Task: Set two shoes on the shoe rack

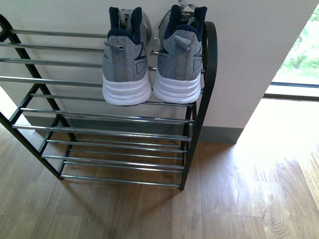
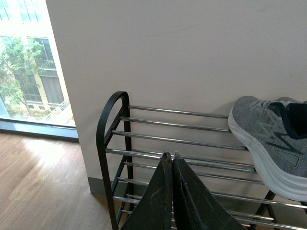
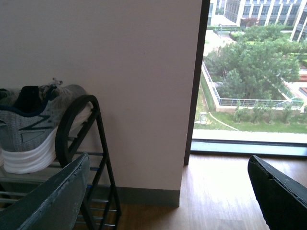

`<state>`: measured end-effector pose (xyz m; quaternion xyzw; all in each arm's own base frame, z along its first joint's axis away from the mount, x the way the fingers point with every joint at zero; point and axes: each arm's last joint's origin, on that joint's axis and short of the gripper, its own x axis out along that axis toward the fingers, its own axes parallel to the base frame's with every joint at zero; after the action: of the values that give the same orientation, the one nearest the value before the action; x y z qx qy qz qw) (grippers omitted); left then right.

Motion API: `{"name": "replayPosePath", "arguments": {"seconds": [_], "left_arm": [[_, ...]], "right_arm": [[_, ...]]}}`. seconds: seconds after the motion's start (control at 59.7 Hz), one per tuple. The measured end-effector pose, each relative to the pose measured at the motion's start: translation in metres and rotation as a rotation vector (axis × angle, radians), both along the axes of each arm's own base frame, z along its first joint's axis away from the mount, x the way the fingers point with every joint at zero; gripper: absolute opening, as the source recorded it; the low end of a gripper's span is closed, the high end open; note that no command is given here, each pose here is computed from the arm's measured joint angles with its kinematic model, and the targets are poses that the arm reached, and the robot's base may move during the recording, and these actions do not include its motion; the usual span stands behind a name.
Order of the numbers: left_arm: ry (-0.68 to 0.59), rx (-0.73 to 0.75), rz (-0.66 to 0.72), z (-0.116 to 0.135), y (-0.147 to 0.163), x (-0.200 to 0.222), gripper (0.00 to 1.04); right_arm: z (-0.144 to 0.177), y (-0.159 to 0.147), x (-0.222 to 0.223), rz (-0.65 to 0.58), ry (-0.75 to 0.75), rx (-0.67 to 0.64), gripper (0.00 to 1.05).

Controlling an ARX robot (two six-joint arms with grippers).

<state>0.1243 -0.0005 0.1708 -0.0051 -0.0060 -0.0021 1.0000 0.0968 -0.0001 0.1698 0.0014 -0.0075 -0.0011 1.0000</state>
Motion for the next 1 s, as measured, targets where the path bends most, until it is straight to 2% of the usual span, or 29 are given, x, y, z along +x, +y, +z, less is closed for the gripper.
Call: {"name": "replayPosePath", "arguments": {"seconds": [0.904,0.938,1.005], "left_arm": [[0.016,0.0,0.002,-0.004,0.0,-0.026,0.01],[0.015,0.0,0.002,-0.004,0.0,-0.026,0.03],[0.014,0.0,0.001,-0.004,0.0,-0.026,0.15]], "right_arm": [[0.0,0.0,0.0,0.0,0.0,0.0,0.96],[0.0,0.0,0.0,0.0,0.0,0.0,0.96],[0.0,0.0,0.0,0.0,-0.001,0.0,0.96]]}}
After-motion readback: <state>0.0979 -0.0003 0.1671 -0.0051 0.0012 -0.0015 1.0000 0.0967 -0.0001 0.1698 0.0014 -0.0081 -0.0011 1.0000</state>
